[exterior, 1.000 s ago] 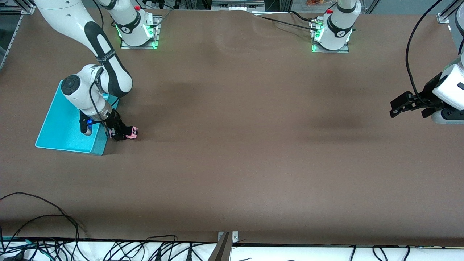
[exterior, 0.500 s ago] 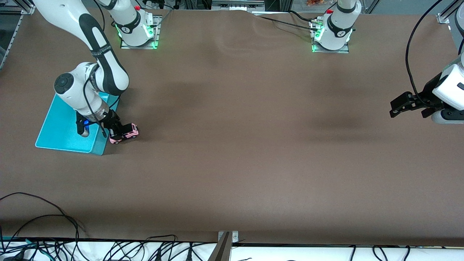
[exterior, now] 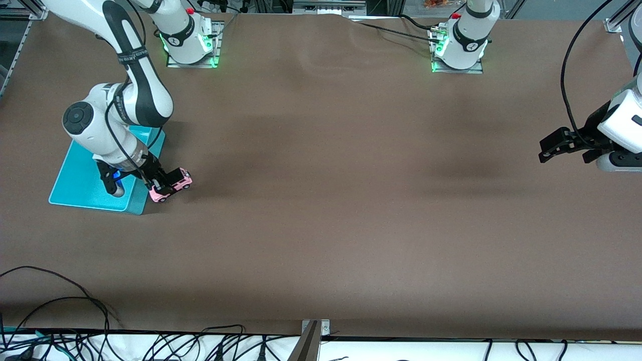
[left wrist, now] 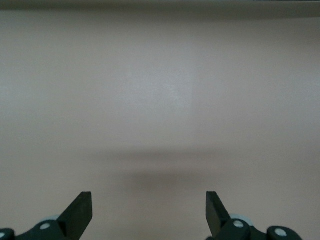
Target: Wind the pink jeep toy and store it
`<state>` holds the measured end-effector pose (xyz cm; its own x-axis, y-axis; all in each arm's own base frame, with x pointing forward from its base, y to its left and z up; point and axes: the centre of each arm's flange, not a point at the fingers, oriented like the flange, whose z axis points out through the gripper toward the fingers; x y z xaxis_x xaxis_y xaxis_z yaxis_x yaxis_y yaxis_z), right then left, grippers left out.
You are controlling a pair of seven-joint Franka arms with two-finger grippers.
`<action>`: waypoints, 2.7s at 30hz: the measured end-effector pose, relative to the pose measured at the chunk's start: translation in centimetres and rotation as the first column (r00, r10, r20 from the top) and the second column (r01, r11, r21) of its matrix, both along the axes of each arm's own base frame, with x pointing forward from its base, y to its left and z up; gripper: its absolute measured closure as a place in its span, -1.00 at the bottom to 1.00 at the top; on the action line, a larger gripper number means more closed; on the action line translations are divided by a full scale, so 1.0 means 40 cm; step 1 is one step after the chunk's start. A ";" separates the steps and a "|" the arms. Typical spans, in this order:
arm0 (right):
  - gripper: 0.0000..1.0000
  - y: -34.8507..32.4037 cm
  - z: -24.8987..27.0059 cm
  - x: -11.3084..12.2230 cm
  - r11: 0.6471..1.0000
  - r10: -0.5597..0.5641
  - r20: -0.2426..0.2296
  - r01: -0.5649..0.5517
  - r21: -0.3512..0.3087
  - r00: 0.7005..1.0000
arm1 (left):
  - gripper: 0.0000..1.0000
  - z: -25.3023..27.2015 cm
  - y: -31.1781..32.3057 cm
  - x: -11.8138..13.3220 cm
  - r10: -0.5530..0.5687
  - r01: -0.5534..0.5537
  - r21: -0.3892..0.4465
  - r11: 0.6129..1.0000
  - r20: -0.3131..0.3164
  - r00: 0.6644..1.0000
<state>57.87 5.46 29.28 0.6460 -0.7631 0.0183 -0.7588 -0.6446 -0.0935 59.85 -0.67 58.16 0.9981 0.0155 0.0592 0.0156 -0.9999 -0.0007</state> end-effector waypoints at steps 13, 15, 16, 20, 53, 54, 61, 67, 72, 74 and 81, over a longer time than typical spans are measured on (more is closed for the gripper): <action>-0.04 -0.153 0.072 0.037 0.918 0.387 -0.074 -0.391 -0.057 0.919 | -1.00 0.000 0.000 0.000 0.000 0.000 0.000 1.000 0.000 1.000; -0.04 -0.210 0.074 0.032 0.911 0.404 -0.086 -0.409 -0.059 0.911 | -1.00 0.000 0.000 0.000 0.000 0.000 0.000 1.000 0.000 1.000; -0.04 -0.233 0.075 0.029 0.906 0.412 -0.092 -0.418 -0.061 0.906 | -1.00 0.000 0.000 0.000 0.000 0.000 0.000 1.000 0.000 1.000; -0.04 -0.330 0.085 0.012 0.881 0.458 -0.122 -0.468 -0.069 0.880 | -1.00 0.000 0.000 0.000 0.000 0.000 0.000 1.000 0.000 1.000; -0.04 -0.495 -0.174 -0.118 0.863 0.469 -0.270 -0.501 -0.065 0.841 | -1.00 0.000 -0.005 0.000 -0.003 0.003 0.000 1.000 0.000 1.000; -0.04 -0.495 -0.176 -0.119 0.863 0.468 -0.271 -0.501 -0.064 0.841 | -1.00 0.000 -0.005 0.000 -0.003 0.003 0.000 1.000 0.000 1.000; -0.04 -0.495 -0.198 -0.123 0.863 0.468 -0.282 -0.502 -0.059 0.837 | -1.00 0.000 -0.005 0.000 -0.003 0.003 0.000 1.000 0.000 1.000; -0.04 -0.499 -0.222 -0.127 0.863 0.466 -0.290 -0.501 -0.058 0.836 | -1.00 0.000 -0.005 0.000 -0.003 0.003 0.000 1.000 0.000 1.000; -0.04 -0.505 -0.231 -0.128 0.865 0.463 -0.289 -0.499 -0.060 0.838 | -1.00 0.000 -0.006 0.000 -0.004 0.004 0.000 1.000 0.000 1.000; -0.04 -0.505 -0.231 -0.129 0.865 0.463 -0.289 -0.498 -0.059 0.838 | -1.00 0.000 -0.006 0.000 -0.004 0.004 0.000 1.000 0.000 1.000; -0.04 -0.506 -0.235 -0.130 0.866 0.462 -0.292 -0.497 -0.057 0.838 | -1.00 0.000 -0.008 0.000 -0.005 0.005 0.000 1.000 0.000 1.000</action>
